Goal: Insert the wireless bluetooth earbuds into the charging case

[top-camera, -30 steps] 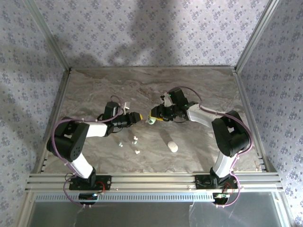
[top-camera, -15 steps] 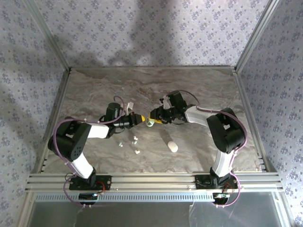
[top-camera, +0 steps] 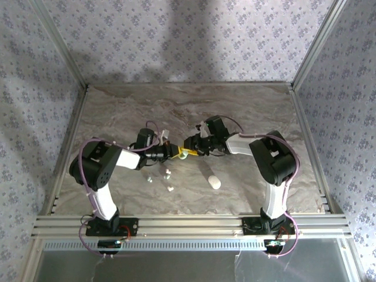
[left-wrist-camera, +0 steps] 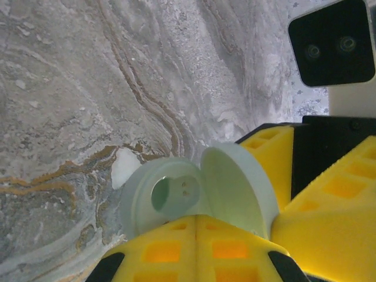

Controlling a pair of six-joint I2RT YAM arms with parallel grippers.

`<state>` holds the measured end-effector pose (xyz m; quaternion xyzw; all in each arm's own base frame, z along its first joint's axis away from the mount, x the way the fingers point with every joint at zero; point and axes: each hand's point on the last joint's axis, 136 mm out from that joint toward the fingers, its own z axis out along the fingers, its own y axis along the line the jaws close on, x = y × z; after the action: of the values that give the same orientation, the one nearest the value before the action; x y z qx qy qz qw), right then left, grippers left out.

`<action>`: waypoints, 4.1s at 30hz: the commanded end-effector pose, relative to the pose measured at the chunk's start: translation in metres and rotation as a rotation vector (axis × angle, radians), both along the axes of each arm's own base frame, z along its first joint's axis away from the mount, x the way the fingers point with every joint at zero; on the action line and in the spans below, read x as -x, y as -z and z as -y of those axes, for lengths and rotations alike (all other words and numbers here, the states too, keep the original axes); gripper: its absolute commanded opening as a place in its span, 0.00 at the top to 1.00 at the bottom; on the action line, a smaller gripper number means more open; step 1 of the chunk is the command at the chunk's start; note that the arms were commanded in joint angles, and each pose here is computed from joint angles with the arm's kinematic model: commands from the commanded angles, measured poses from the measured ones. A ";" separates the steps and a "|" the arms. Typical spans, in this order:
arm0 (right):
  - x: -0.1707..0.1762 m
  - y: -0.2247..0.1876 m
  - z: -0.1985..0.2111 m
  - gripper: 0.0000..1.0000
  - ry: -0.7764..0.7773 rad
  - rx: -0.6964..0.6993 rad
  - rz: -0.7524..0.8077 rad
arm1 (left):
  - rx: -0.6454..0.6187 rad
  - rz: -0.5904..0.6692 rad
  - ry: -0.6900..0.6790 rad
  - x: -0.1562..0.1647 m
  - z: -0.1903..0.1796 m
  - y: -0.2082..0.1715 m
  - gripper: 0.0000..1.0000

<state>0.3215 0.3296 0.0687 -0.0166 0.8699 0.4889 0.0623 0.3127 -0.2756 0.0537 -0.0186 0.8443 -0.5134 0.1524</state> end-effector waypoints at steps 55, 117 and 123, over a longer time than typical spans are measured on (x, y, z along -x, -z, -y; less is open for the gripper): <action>0.008 -0.004 0.041 0.25 -0.006 0.362 0.157 | 0.020 0.075 0.033 0.000 -0.003 -0.044 0.53; 0.109 -0.006 -0.062 0.45 -0.157 0.379 0.164 | -0.139 0.148 -0.448 -0.019 -0.133 -0.042 0.00; 0.113 0.010 -0.069 0.49 -0.071 0.361 0.113 | -0.131 0.147 -0.452 -0.019 -0.134 -0.043 0.00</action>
<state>0.2064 0.3873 0.0586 -0.1303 0.9413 0.2982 0.0894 0.3284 -0.1443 0.0857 -0.1600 0.8476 -0.4015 0.3078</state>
